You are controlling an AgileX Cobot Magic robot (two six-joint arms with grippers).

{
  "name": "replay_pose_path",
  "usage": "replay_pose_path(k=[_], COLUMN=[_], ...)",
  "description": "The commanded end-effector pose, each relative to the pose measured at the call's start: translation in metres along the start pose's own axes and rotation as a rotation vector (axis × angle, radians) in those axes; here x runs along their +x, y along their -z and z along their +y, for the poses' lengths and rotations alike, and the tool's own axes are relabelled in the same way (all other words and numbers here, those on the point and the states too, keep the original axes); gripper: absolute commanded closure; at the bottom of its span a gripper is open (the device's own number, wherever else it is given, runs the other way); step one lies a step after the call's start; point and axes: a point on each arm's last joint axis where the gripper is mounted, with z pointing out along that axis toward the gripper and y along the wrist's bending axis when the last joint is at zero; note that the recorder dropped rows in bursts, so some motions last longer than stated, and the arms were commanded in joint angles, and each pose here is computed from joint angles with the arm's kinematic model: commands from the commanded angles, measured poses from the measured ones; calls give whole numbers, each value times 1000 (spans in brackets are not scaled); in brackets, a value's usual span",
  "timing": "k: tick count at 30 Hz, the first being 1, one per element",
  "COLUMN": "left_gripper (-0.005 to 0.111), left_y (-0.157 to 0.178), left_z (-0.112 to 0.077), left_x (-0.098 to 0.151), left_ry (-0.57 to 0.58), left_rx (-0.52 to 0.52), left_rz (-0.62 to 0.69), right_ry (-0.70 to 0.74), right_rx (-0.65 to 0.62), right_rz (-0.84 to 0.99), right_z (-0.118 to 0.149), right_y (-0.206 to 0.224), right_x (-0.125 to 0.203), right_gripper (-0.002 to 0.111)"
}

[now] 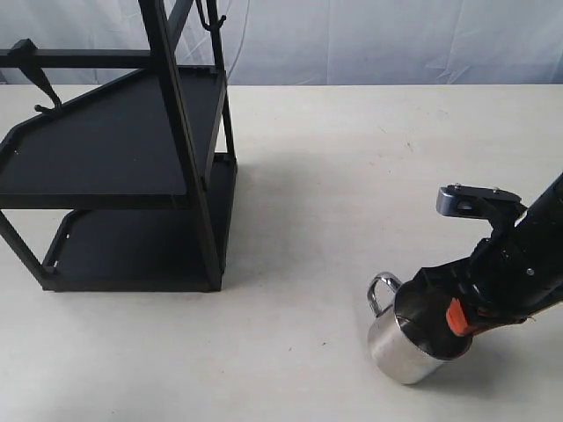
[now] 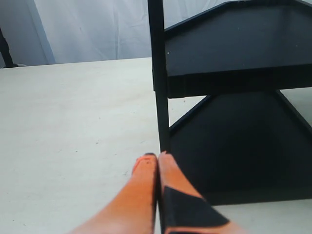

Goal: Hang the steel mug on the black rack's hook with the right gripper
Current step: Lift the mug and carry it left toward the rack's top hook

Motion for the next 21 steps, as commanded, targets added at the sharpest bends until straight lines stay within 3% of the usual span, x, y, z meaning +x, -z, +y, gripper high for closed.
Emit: replay_pose_path(k=[1,12,21], left_gripper=[107,107,107], left_y=[0,0,0], left_z=[0,0,0], left_x=[-1,-1,-1], left_ry=[-2,-2,-2], left_rx=[1,1,1], left_rz=[-6,-6,-6], right_ry=[-11,-43,44], right_rx=[-19,-103,-29], right_rz=[-46,-655,-910], right_z=[2,17,44], right_y=[0,50,68], right_x=[-4,-34,-39], right_gripper=[109,109,109])
